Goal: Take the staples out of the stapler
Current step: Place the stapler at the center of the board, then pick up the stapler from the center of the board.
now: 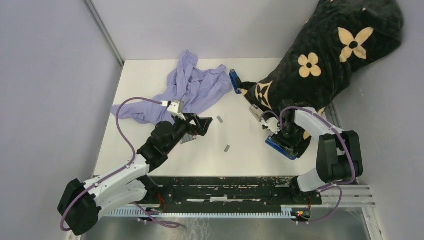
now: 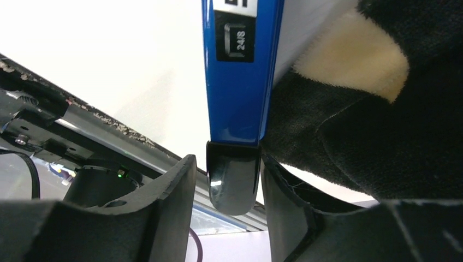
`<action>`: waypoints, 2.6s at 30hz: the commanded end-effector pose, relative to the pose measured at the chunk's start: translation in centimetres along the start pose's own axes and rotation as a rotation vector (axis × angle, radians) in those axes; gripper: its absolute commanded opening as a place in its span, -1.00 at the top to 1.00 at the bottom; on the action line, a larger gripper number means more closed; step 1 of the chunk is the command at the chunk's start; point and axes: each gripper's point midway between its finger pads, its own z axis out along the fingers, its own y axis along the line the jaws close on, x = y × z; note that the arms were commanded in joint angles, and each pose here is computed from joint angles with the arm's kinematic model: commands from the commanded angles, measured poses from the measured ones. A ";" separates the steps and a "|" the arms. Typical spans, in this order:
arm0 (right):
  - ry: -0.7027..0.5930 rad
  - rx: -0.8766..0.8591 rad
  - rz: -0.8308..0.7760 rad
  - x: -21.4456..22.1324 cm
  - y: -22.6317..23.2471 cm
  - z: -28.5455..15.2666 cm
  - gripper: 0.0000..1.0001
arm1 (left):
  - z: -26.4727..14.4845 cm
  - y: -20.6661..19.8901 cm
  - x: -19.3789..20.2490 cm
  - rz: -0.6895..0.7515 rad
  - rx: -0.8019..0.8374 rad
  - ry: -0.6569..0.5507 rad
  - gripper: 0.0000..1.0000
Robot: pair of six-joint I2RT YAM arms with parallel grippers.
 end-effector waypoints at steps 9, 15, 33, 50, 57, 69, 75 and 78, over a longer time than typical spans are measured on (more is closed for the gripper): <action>-0.242 -0.112 -0.057 -4.0 1.9 -7.6 -0.11 | -0.1 -1.5 -2.9 -0.018 0.042 -0.077 -0.98; -0.525 -0.262 -0.083 -10.0 3.5 -13.7 -0.11 | -0.2 -1.5 -3.4 -0.011 0.039 -0.085 -0.98; -0.915 -0.144 0.206 -31.9 -8.4 -18.7 -0.12 | 0.2 -0.3 -3.3 0.002 -0.034 -0.069 -0.98; -0.877 0.192 0.432 -41.0 -16.7 -10.7 -0.45 | 0.2 1.3 -1.8 -0.013 -0.095 -0.031 -0.98; -0.873 0.240 0.418 -42.6 -17.0 -8.7 -0.31 | 0.3 1.5 -1.9 -0.006 -0.109 -0.027 -0.98; -0.868 0.362 0.419 -42.8 -17.4 -9.4 0.71 | 0.8 1.3 -2.4 0.011 -0.104 -0.025 -0.98; -0.969 0.248 0.480 -41.2 -15.9 -14.9 0.99 | 0.8 0.8 -2.9 0.002 -0.085 -0.037 -0.98; -1.022 0.171 0.514 -39.8 -15.0 -17.6 0.99 | 0.7 0.5 -3.1 -0.017 -0.066 -0.051 -0.98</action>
